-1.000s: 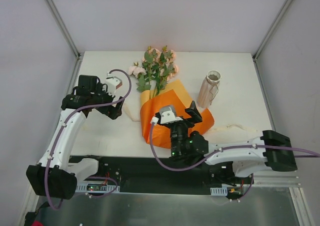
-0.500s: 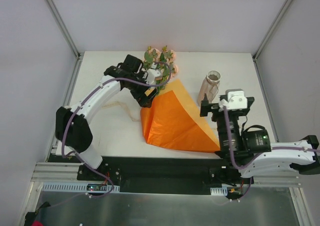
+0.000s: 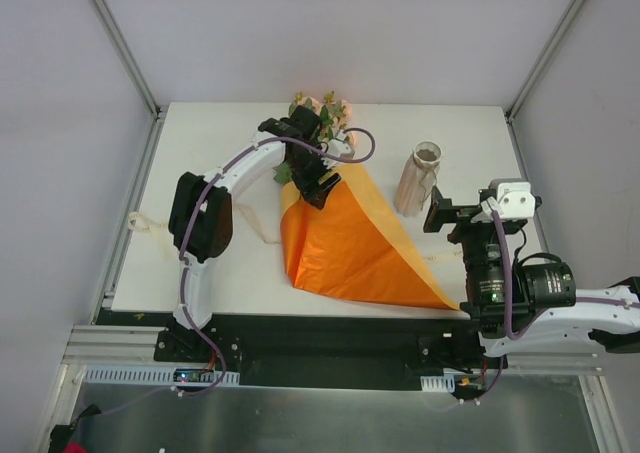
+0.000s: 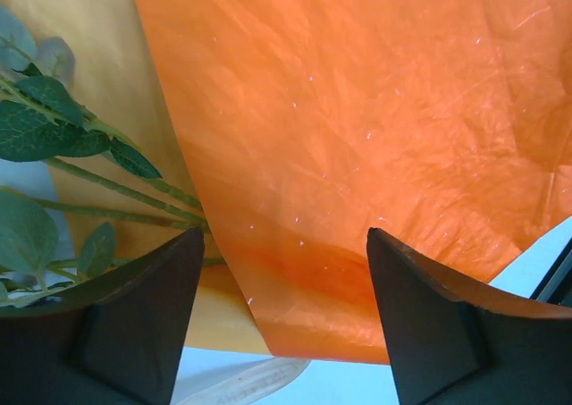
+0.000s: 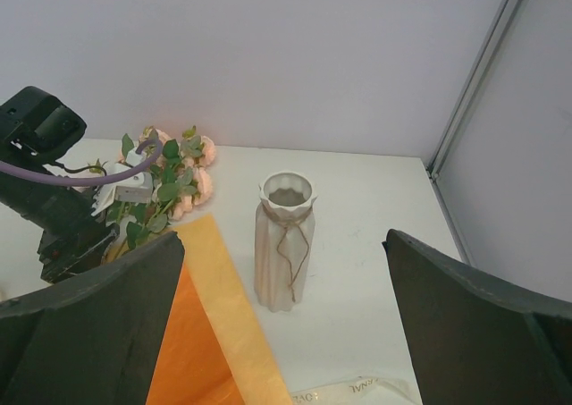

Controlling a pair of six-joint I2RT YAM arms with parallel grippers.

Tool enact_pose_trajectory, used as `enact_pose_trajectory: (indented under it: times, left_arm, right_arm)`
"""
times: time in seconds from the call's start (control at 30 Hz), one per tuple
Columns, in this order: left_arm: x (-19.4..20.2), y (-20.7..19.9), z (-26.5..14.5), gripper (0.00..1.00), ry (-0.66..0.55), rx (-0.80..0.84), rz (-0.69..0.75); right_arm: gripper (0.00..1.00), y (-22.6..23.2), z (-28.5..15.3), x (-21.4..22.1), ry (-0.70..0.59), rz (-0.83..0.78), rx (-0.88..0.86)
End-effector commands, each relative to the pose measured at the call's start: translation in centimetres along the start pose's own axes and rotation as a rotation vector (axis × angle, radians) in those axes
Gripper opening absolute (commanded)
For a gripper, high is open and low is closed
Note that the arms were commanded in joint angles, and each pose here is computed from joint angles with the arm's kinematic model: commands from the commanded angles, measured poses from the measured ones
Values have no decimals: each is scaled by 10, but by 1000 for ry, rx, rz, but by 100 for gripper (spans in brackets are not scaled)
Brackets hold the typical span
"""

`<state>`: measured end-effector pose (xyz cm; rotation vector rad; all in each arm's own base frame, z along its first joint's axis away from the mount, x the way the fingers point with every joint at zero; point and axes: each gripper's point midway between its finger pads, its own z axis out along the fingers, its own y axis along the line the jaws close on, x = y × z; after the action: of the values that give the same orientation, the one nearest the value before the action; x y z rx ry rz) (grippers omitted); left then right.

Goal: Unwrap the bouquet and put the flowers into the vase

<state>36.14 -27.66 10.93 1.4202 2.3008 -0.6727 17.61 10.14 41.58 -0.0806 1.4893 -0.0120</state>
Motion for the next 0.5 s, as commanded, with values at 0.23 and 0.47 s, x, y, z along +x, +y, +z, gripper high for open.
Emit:
enact_pose_trajectory:
  times: [0.23, 0.47]
  left_arm:
    - [23, 4, -9, 67, 83, 18, -32]
    - [32, 18, -2, 70, 127, -27, -35]
  right_arm:
    - [99, -16, -4, 9, 90, 207, 30]
    - [98, -9, -5, 5, 84, 193, 9]
